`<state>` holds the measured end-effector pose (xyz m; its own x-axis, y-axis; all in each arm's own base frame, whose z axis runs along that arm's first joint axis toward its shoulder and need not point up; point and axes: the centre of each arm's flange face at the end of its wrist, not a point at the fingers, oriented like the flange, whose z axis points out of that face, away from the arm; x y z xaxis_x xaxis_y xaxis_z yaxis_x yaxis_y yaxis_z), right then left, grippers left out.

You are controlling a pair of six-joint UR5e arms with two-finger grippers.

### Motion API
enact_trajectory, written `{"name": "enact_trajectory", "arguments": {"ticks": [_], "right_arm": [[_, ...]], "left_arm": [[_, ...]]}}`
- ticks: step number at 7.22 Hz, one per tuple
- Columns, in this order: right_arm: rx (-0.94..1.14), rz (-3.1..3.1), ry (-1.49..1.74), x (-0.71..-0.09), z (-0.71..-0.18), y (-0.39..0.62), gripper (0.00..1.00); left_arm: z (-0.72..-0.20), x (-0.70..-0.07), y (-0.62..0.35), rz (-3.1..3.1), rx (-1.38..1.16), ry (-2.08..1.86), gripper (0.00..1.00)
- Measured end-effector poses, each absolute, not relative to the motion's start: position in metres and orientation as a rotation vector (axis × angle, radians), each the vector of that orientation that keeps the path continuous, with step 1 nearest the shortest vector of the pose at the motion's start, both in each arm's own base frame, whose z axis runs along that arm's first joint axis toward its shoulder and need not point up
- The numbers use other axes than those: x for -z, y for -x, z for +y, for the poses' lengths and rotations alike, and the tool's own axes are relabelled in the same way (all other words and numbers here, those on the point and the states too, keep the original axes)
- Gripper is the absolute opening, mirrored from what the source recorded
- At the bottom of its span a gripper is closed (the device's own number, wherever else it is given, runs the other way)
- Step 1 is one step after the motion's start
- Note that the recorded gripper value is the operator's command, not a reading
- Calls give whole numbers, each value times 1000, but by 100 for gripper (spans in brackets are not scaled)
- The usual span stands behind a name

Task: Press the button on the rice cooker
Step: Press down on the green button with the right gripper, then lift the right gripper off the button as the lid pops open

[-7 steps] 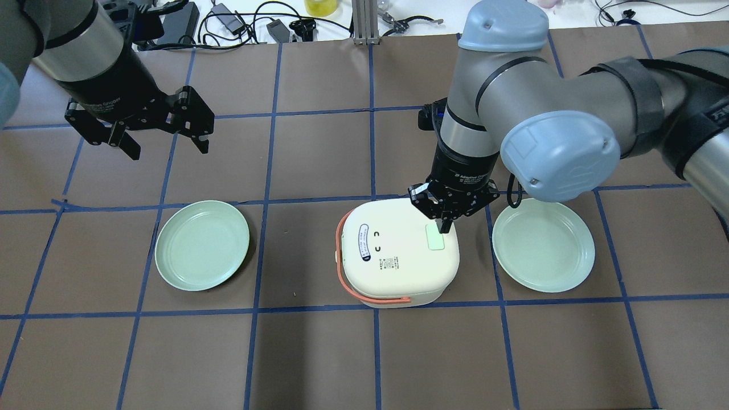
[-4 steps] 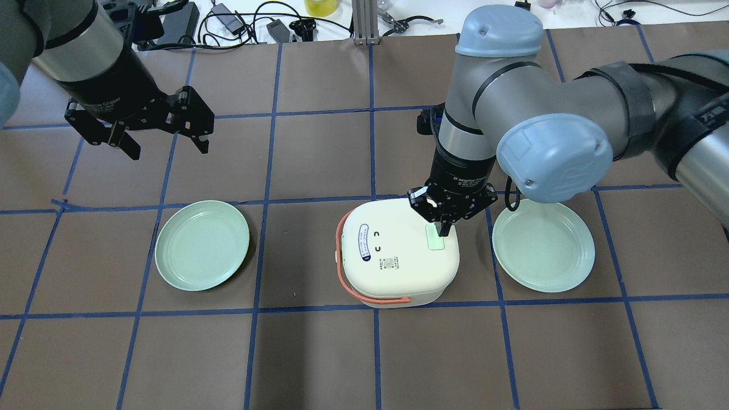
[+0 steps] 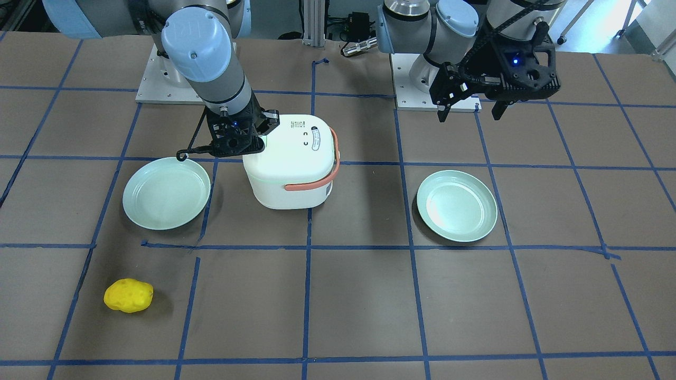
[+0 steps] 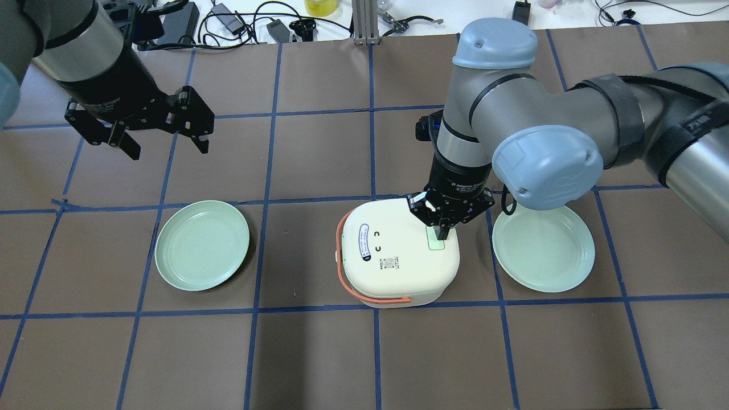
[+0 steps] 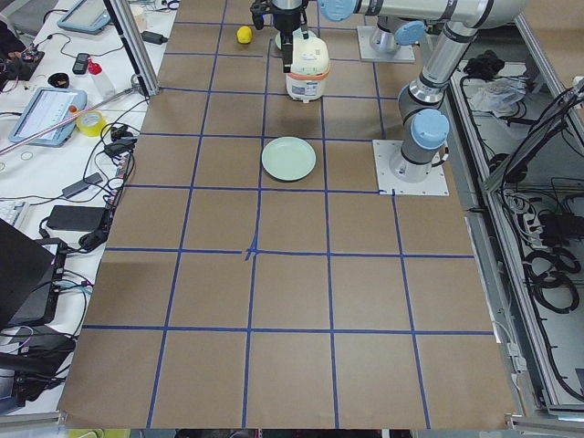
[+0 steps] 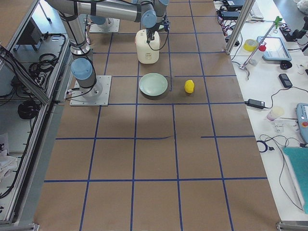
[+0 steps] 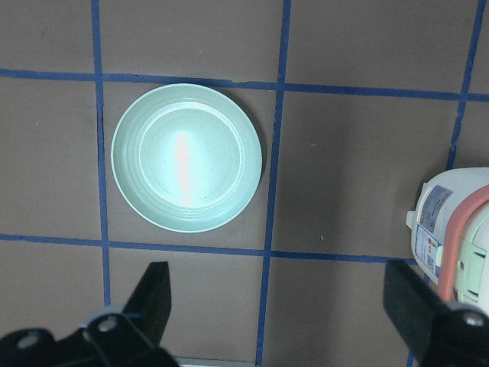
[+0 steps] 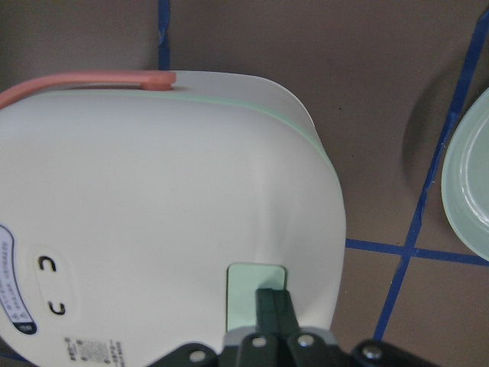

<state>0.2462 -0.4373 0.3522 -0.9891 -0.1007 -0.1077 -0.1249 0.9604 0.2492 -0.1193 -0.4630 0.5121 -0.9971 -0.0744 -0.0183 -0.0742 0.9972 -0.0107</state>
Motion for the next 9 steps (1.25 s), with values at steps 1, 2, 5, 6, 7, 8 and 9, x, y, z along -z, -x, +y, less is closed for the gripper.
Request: {"name": "enact_trajectory", "arguments": {"ticks": [1, 2, 5, 6, 7, 8, 9], "right_arm": [[-397, 3017, 177, -350, -439, -246, 0], [-399, 3017, 179, -348, -440, -247, 0], [-342, 2984, 156, -386, -445, -251, 0], [-334, 2977, 151, -408, -447, -252, 0], [-323, 2980, 147, -433, -450, -250, 41], [-297, 2992, 143, -460, -453, -247, 52], [-252, 3019, 141, -484, -456, -243, 68]], "left_arm": [[-463, -512, 119, 3121, 16, 116, 100], [-463, -512, 119, 3121, 16, 116, 100], [-463, -512, 119, 3121, 16, 116, 100], [-463, -512, 119, 3121, 16, 116, 100], [-463, -512, 119, 3121, 16, 116, 100], [-463, -512, 119, 3121, 16, 116, 100], [-463, -512, 119, 3121, 16, 116, 100]]}}
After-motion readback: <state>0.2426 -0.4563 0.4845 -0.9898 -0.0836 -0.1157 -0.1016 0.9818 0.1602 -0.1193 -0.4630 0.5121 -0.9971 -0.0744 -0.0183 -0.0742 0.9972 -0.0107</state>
